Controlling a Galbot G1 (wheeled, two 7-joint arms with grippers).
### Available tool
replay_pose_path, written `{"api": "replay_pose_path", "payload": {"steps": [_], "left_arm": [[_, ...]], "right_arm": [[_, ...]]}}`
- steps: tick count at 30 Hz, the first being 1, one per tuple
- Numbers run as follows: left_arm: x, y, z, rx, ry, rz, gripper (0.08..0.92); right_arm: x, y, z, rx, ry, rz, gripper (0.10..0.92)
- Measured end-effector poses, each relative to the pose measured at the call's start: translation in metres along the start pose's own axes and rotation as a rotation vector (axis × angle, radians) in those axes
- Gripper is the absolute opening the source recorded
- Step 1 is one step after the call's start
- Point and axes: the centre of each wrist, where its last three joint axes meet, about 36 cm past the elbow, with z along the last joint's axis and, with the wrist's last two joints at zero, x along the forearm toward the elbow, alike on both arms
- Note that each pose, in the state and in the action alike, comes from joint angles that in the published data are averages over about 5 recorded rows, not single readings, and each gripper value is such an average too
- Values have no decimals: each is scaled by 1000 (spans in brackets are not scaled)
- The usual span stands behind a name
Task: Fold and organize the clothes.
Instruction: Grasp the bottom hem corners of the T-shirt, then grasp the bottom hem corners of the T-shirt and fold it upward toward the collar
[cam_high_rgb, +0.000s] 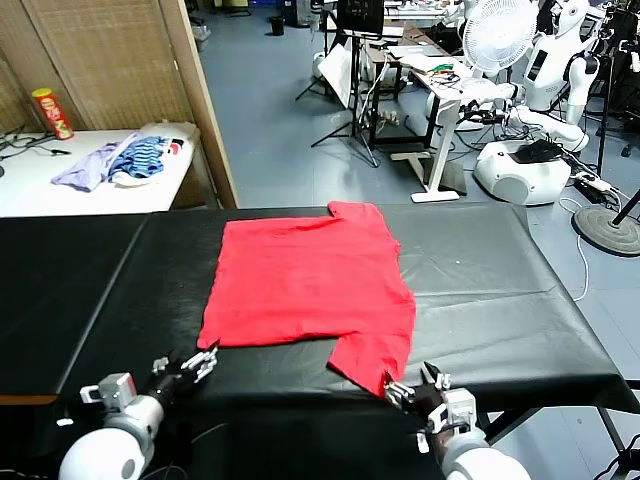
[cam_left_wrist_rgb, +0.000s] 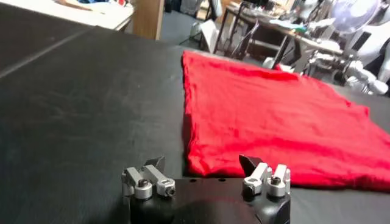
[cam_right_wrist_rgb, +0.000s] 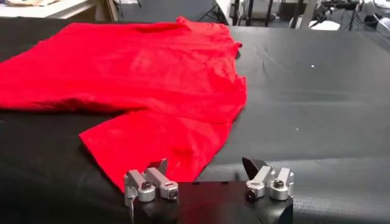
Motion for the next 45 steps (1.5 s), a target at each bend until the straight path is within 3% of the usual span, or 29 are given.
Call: {"api": "replay_pose_path", "payload": {"steps": [3, 7, 10, 14, 26, 34, 39, 45], "left_arm": [[-2, 1, 1, 3, 3, -1, 714], [-6, 2, 4, 3, 9, -7, 493], [-8, 4, 6, 4, 12, -10, 325], [-6, 1, 10, 10, 18, 6, 152], [19, -17, 10, 5, -4, -1, 125], [62, -30, 3, 3, 7, 9, 125], [68, -40, -9, 25, -66, 38, 125], [44, -40, -21, 24, -163, 38, 125]], "right_arm": [[-2, 2, 2, -4, 4, -1, 512], [-3, 5, 5, -12, 13, 1, 280], [-1, 6, 5, -16, 16, 5, 154], [4, 4, 5, -17, 16, 12, 122], [51, -11, -9, -24, -12, 40, 122], [57, -26, -21, -56, -149, 8, 122], [20, -39, -25, -66, -245, -8, 122], [-40, -53, -36, -52, -306, -9, 122]]}}
